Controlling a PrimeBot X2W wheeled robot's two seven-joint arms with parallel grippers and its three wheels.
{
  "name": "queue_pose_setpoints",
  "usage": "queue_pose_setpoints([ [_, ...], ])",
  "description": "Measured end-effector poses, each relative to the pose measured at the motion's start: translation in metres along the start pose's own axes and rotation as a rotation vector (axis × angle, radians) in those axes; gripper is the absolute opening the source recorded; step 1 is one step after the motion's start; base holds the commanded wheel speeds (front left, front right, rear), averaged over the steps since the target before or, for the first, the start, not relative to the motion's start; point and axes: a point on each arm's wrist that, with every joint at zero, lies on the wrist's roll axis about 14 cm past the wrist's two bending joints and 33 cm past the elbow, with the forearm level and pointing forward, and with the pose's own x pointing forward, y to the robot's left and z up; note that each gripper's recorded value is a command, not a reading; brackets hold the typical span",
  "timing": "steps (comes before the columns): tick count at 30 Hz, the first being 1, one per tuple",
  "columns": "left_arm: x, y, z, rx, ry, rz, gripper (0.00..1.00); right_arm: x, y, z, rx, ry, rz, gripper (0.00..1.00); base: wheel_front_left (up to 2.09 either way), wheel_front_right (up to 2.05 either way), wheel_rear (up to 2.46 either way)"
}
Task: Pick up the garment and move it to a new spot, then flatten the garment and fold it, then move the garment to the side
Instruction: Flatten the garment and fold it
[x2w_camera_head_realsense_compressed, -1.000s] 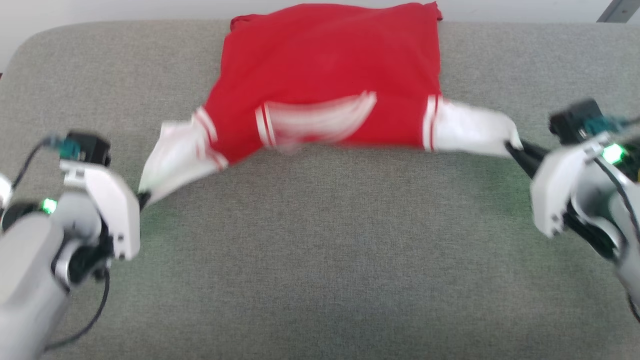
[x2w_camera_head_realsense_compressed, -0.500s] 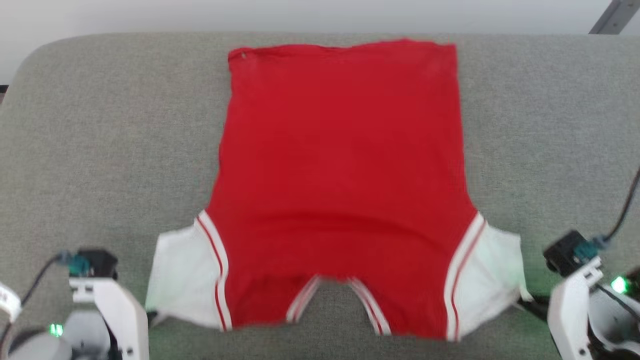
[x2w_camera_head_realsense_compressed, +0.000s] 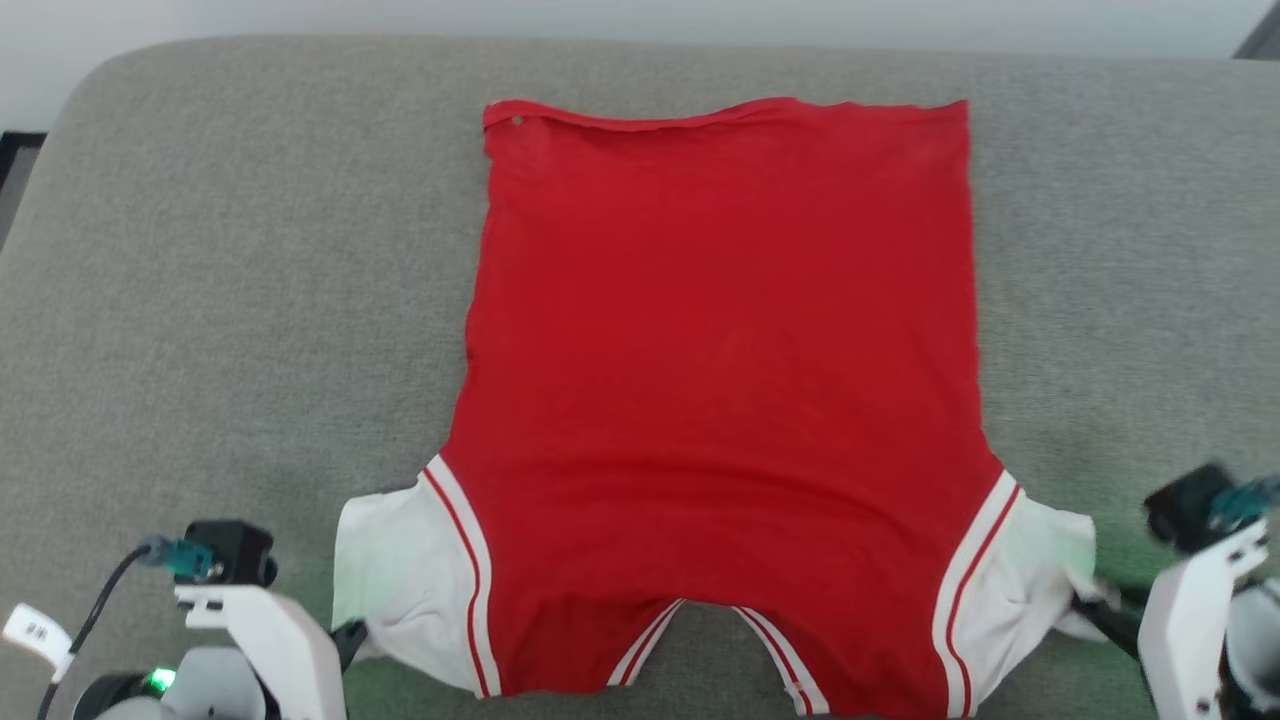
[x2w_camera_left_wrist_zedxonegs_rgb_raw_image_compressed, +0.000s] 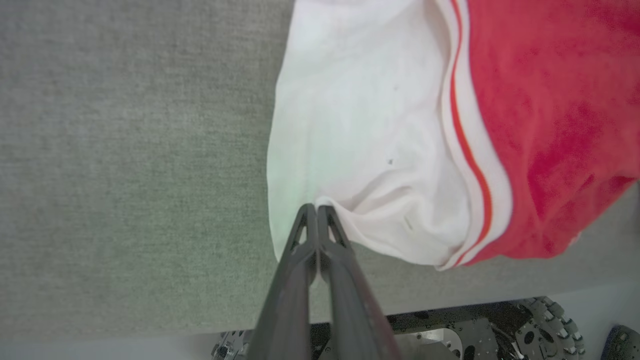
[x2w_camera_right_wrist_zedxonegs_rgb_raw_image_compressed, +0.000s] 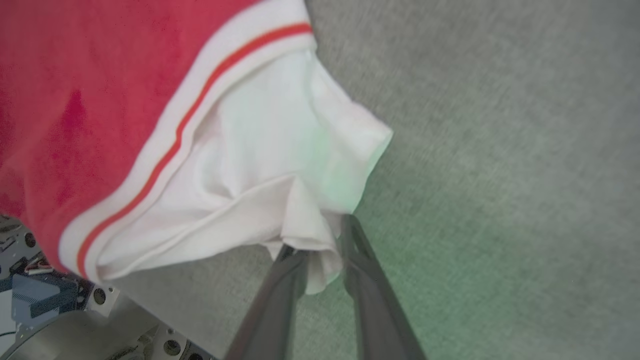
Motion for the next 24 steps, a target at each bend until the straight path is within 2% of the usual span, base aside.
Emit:
queue_pose_setpoints([
  [4,0.004,-0.007,0.01,-0.001,-0.038,-0.022,0.0,-0.004,0.001,0.04,-0.019,-0.097,-0.009,1.0,0.0,0.0,0.0],
  [5,0.004,-0.007,0.01,-0.001,-0.038,-0.022,0.0,-0.004,0.001,0.04,-0.019,-0.097,-0.009,1.0,0.0,0.0,0.0],
  [12,0.013,-0.014,0.023,-0.005,-0.085,-0.047,0.0,-0.018,-0.02,0.136,-0.046,-0.354,-0.118,1.0,0.0,0.0,0.0],
  [16,0.02,-0.02,0.031,-0.002,-0.102,-0.065,0.0,-0.011,-0.032,0.19,-0.045,-0.468,-0.17,1.0,0.0,0.0,0.0],
  [20,0.028,-0.024,0.032,0.0,-0.097,-0.082,0.0,0.011,-0.049,0.229,-0.033,-0.492,-0.209,1.0,0.0,0.0,0.0],
  [24,0.032,-0.021,0.034,0.0,-0.095,-0.079,0.0,0.041,-0.06,0.254,-0.011,-0.455,-0.219,1.0,0.0,0.0,0.0],
])
